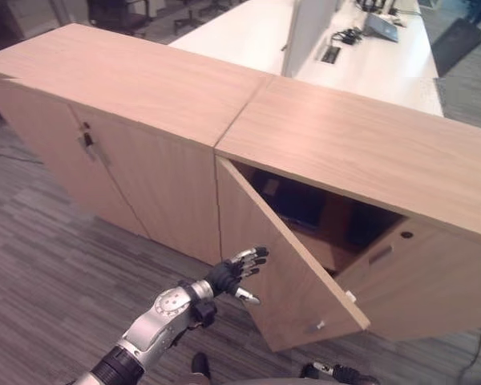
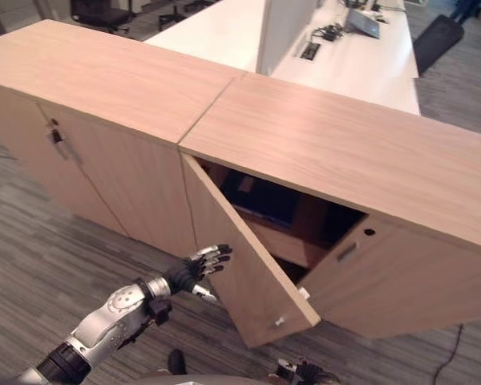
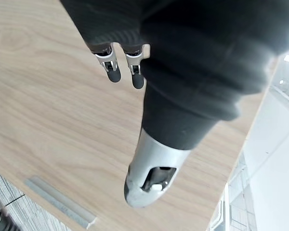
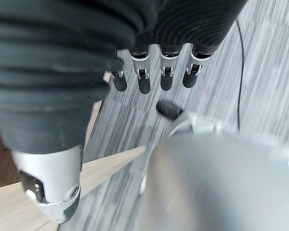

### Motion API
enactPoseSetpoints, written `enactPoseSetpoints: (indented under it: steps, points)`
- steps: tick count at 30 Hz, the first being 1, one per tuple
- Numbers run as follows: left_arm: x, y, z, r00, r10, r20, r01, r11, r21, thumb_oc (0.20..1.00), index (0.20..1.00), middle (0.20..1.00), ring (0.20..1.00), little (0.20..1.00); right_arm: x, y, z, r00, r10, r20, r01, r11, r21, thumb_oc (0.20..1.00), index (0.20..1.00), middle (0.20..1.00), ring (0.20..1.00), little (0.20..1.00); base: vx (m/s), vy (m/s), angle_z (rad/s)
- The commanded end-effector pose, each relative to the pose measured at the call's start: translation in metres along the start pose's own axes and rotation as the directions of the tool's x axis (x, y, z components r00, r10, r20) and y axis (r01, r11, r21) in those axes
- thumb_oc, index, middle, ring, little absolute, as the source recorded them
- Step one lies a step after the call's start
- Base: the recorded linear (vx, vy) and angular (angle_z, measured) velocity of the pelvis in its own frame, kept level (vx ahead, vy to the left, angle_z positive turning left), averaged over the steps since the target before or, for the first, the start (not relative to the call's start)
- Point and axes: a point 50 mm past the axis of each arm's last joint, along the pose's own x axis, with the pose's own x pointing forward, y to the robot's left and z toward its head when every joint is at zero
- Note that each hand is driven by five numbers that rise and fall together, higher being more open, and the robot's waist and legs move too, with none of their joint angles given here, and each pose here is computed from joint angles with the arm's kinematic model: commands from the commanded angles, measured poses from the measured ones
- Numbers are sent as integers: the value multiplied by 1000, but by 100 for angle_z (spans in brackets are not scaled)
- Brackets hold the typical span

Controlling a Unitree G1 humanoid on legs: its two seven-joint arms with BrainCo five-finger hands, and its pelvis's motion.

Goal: Put the empty folder in the office cabinet

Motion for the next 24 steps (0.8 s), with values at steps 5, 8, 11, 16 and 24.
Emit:
enactPoseSetpoints:
  steps: [5,8,11,16,24]
  points:
    - [1,2,13,994,24,108,-18,998,-54,1000,1000,1000,1000,1000,-20,-97,-51,946,-283,-160,270,958,-100,1000,1000,1000,1000,1000,104,-176,-24]
    - [-3,6,15,994,27,102,-23,999,-38,1000,1000,1000,1000,1000,-33,-106,-89,916,-285,-282,277,958,-67,1000,1000,1000,1000,1000,87,-209,-12]
    - [-8,12,14,993,56,104,-52,998,-47,1000,1000,1000,1000,1000,-42,-98,-122,893,-242,-378,263,965,2,1000,1000,1000,1000,1000,72,-215,-19]
    - [-15,19,2,989,122,80,-114,989,-96,1000,1000,1000,1000,1000,-47,-69,-149,885,-133,-447,227,960,163,1000,1000,1000,1000,1000,58,-238,-31]
    - [-29,48,-29,934,358,-21,-356,920,-162,1000,1000,1000,1000,1000,-22,-26,-100,979,-20,-201,53,986,158,1000,1000,1000,1000,1000,35,-234,-40]
